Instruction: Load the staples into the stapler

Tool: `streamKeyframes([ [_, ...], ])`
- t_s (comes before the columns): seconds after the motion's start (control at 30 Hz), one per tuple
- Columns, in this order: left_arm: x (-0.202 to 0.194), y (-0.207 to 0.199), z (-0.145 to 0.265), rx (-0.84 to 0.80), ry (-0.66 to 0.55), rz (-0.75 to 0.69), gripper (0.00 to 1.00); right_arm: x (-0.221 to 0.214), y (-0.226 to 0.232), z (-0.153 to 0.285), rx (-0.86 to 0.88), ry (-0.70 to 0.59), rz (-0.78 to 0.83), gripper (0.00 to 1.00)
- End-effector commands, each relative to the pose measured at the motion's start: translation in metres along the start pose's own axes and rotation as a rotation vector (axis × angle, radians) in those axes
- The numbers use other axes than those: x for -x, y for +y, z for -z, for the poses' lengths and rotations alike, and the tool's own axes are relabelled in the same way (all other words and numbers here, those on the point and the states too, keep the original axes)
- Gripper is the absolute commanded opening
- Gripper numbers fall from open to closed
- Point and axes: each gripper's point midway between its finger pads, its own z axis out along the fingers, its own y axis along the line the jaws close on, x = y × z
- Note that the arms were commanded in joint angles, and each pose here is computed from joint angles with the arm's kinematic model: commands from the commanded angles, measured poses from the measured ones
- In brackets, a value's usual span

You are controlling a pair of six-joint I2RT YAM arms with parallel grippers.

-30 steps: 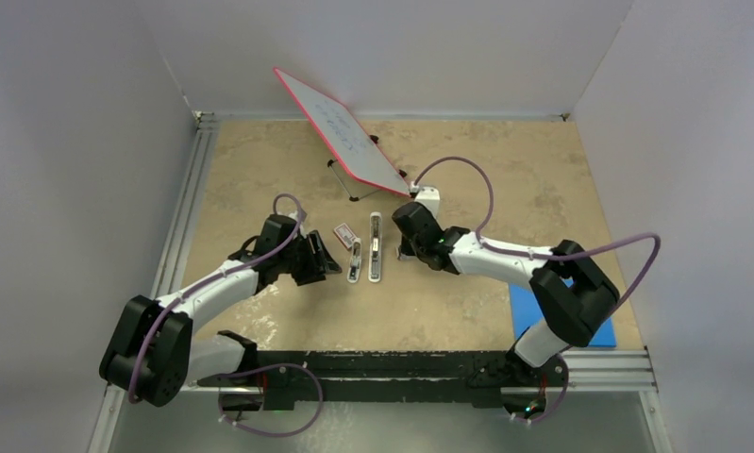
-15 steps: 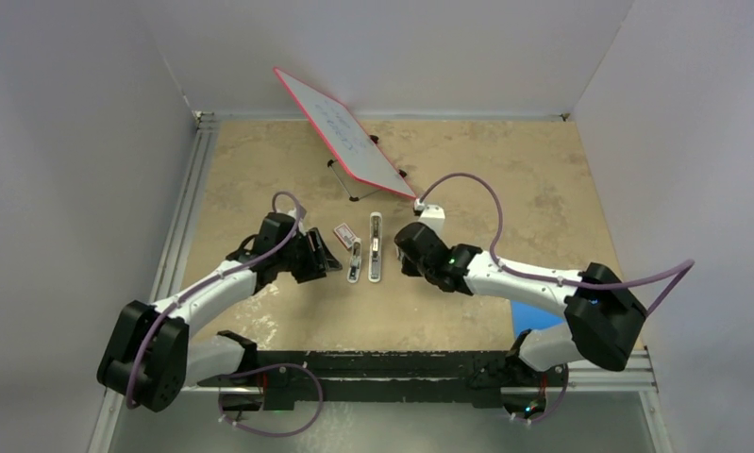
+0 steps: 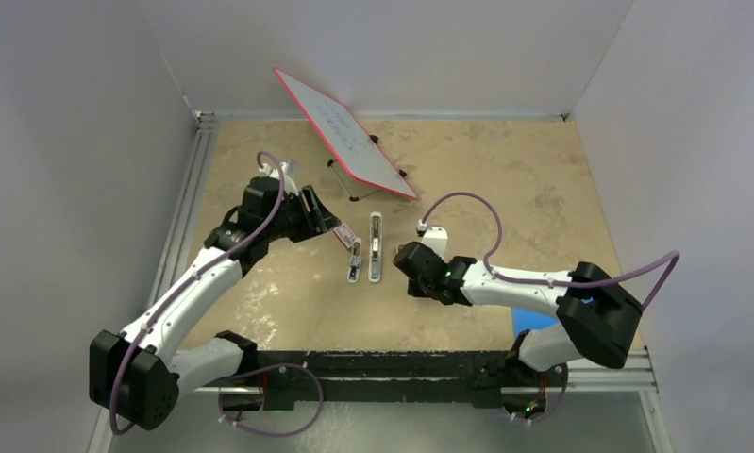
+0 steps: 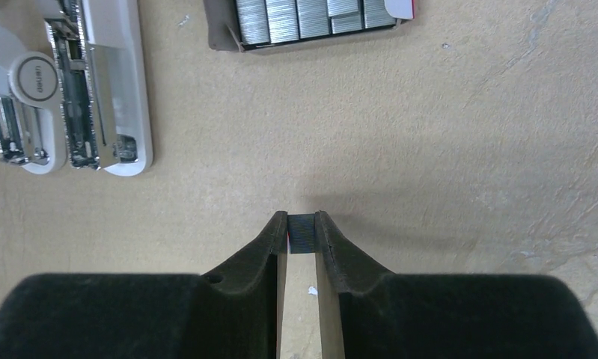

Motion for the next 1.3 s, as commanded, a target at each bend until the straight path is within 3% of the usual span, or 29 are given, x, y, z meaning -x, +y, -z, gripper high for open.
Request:
streamKeyframes([
  [0.0,0.032,-0.020,0.017,-0.002,-0.076,-0.098,0.51,0.002,-0.001,-0.002,-0.039,-0.004,0.007,0.22],
  [0.17,0.051,-0.032,0.027,-0.009,-0.118,-0.173,0.51,0.000,-0.004,-0.006,-0.064,0.005,0.039,0.24],
  [0.37,0.070,-0.045,0.038,0.001,-0.143,-0.230,0.51,0.006,0.000,-0.003,-0.071,0.002,0.051,0.38],
  [0.77,0.070,-0.045,0.030,-0.012,-0.141,-0.248,0.51,-0.015,-0.004,-0.003,-0.098,0.125,0.099,0.36],
  [0.93,0.066,-0.035,0.025,0.011,-0.133,-0.254,0.51,-0.019,-0.006,-0.008,-0.112,0.154,0.143,0.29],
  [1.27,0.062,-0.034,0.025,0.004,-0.124,-0.248,0.51,-0.018,-0.007,-0.012,-0.072,0.194,0.187,0.31],
])
